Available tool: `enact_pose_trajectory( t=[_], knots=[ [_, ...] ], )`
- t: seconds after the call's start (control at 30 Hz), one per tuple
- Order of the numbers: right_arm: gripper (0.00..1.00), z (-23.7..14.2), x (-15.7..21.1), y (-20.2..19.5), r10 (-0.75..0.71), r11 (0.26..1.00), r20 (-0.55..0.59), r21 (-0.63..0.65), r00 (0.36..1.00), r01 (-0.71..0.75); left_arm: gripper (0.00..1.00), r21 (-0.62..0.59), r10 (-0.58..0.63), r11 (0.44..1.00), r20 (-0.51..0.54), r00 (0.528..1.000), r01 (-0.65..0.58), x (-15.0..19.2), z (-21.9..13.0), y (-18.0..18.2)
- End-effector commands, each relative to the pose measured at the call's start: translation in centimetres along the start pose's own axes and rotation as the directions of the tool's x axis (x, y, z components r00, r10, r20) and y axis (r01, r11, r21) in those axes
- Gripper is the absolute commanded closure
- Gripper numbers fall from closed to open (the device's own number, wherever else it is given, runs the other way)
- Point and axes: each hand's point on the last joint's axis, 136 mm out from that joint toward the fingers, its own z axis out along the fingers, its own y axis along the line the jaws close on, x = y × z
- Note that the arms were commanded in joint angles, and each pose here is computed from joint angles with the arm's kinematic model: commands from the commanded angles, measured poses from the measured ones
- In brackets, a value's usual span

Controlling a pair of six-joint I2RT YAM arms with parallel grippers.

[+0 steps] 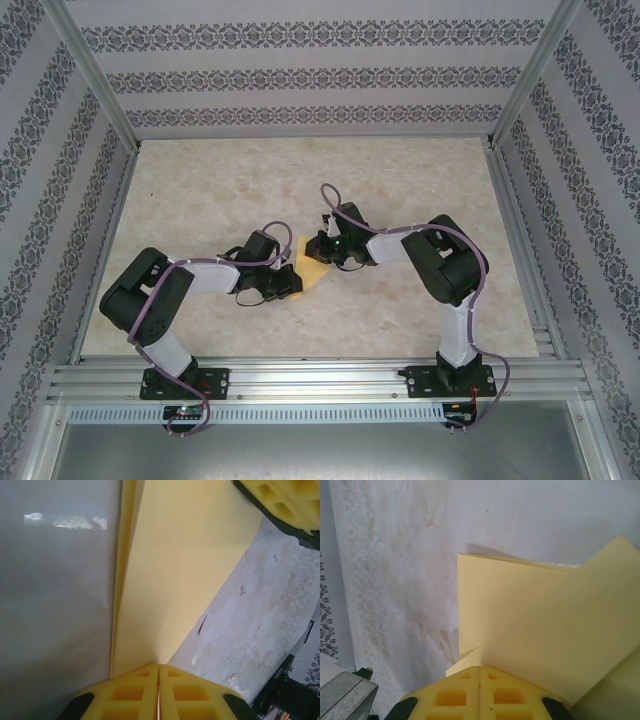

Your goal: Fold a paper plane with a square sheet of paper (pick it up from the middle)

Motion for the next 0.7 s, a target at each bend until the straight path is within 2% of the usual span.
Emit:
enact_pose_trajectory(
  t=[0.0, 0.67],
  knots=[
    [0.94, 1.1, 4.3, -8.4, 0.089, 0.960, -0.082, 0.274, 0.993, -0.064, 0.90, -0.161, -0.078, 0.985, -0.078, 0.994, 0.064, 3.2, -0.5, 4.5],
    [0.94, 0.8, 4.0, -8.3, 0.081, 0.956, -0.081, 0.288, 0.993, -0.054, 0.92, -0.242, -0.093, 0.969, -0.143, 0.985, 0.056, 6.1, -1.5, 7.0]
  ],
)
